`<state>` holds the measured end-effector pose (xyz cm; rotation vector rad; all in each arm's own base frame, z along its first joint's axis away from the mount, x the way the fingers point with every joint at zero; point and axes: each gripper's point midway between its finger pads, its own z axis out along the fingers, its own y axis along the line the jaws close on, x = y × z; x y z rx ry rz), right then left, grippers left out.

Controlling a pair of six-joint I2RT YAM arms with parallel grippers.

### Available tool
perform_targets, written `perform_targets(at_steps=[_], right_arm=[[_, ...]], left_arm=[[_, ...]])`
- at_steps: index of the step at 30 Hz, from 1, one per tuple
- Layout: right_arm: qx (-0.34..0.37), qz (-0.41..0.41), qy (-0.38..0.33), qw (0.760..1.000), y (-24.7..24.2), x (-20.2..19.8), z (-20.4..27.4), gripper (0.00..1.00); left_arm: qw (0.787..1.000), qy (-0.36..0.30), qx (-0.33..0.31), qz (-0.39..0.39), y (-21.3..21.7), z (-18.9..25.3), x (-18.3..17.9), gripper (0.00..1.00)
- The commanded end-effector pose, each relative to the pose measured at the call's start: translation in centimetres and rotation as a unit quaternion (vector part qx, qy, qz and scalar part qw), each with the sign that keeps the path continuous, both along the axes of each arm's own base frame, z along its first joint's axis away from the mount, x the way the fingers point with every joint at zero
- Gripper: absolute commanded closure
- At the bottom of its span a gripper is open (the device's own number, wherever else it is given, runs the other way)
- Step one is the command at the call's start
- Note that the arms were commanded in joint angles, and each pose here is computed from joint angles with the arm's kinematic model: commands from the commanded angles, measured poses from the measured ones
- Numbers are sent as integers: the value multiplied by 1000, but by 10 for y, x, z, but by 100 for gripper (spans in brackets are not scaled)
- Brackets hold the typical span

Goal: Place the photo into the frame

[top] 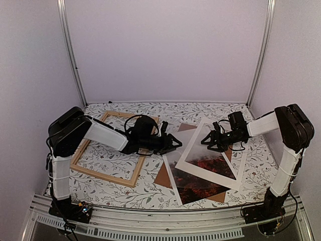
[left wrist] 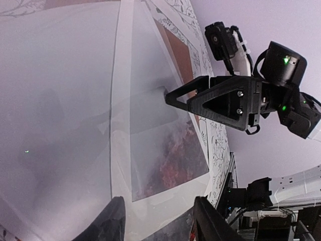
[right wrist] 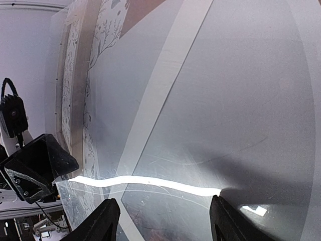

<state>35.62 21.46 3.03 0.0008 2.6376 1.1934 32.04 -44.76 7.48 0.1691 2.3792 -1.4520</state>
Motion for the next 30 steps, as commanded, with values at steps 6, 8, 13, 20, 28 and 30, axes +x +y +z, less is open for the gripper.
perform_targets(at_steps=[6,8,13,20,28,30], right_arm=[[-98,-28,91,991,-30,-37,-56,34],[-99,-27,87,991,-30,-35,-53,33],[-104,-28,58,993,-31,-24,-31,31],[-131,-38,-72,988,-41,10,66,26],[-125,-27,-164,978,-33,17,131,20],[-114,-20,-169,979,-20,18,132,20]], left_arm=[[1000,-7,-9,11,4,16,5,97],[1000,-6,-12,13,5,17,5,100],[999,-32,-12,-1,10,38,8,100],[992,-120,32,-34,43,109,7,100],[969,-209,134,1,131,194,-5,100],[962,-220,162,21,153,210,-8,100]])
